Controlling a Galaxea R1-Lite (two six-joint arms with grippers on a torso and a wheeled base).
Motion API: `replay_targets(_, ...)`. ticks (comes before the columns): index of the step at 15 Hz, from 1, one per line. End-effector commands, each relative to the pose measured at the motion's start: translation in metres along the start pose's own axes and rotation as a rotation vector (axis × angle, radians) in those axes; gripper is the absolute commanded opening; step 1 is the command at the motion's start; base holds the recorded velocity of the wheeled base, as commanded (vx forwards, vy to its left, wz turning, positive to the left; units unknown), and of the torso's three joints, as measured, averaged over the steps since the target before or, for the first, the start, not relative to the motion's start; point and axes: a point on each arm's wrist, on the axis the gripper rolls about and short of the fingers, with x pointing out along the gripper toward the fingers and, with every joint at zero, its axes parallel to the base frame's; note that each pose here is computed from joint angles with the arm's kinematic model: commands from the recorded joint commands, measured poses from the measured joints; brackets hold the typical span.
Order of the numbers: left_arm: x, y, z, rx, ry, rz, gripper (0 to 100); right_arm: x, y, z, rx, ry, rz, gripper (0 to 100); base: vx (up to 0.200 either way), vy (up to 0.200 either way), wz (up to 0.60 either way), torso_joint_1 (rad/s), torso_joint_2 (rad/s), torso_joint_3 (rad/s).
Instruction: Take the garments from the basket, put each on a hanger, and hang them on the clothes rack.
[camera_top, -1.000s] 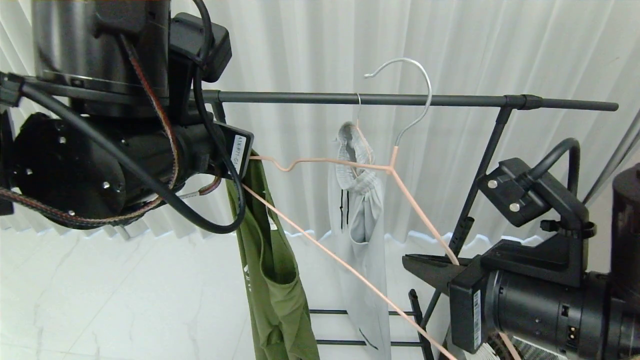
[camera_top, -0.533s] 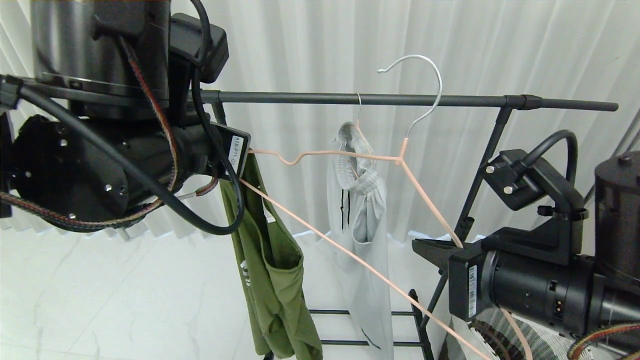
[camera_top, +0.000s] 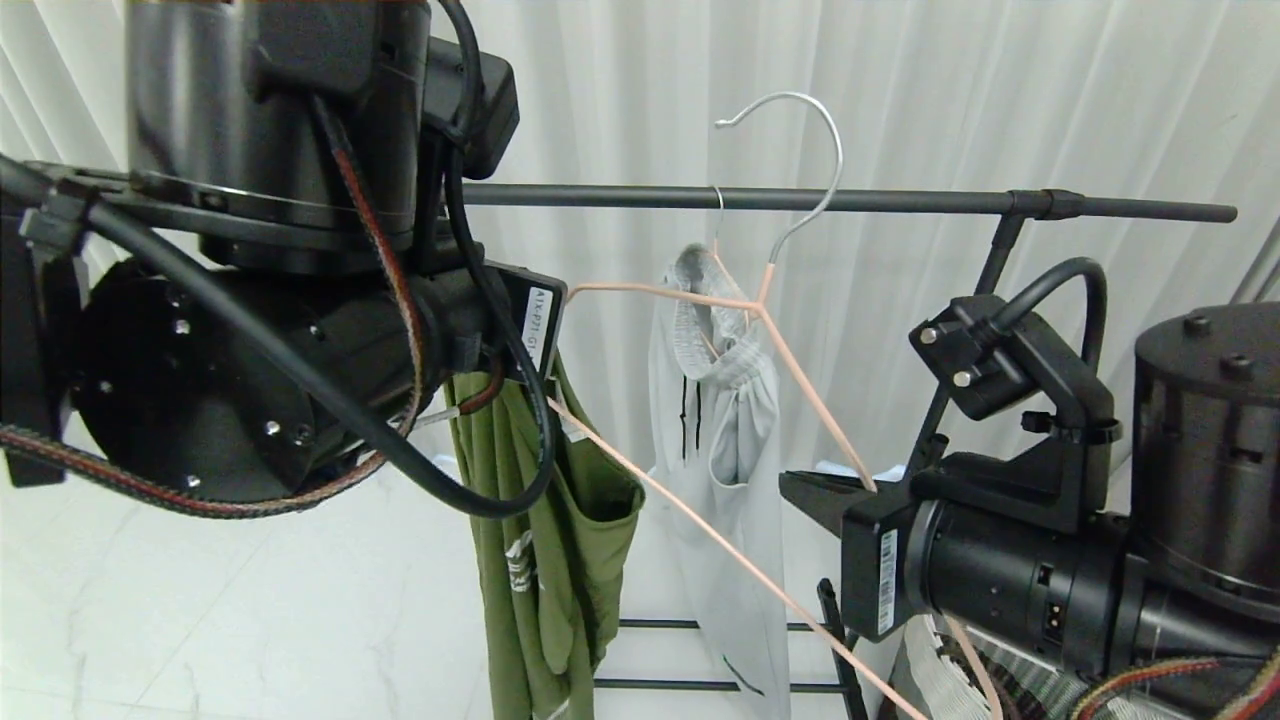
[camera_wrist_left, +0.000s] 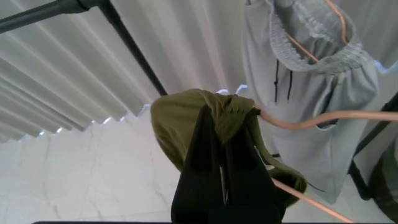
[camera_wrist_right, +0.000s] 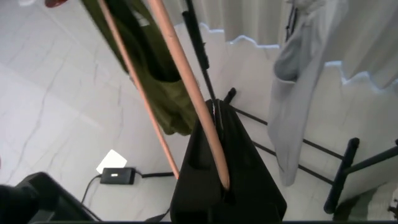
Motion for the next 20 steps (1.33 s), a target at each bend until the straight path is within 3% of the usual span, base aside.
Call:
replay_targets(1,0.002,-0.006,0.002,-0.019,-0.002,-0.01,0,0.002,0.006,-0.005,-0.013,0.021,0.02,0,0.0,0.0,0.0,0.0,0.0,0.0)
replay_targets(5,-0.01,-0.017,0.008,-0.045,-0.032,-0.069,0,0.01,0.008,-0.008,-0.02,0.047,0.053,0,0.0,0.0,0.0,0.0,0.0,0.0)
replay_targets(13,-0.058,-0.049,0.019,-0.057,-0.111,-0.274,0,0.024,0.002,0.002,-0.039,0.003,0.063,0,0.0,0.0,0.0,0.0,0.0,0.0)
replay_targets(16,-0.06,-0.049,0.017,-0.047,-0.108,-0.278,0,0.022,-0.003,0.006,-0.054,-0.017,0.046,0,0.0,0.0,0.0,0.0,0.0,0.0)
replay_targets(20,-0.059,-0.048,0.006,-0.017,-0.088,-0.283,0,0.019,-0.013,0.021,-0.072,-0.106,0.027,0,0.0,0.0,0.0,0.0,0.0,0.0)
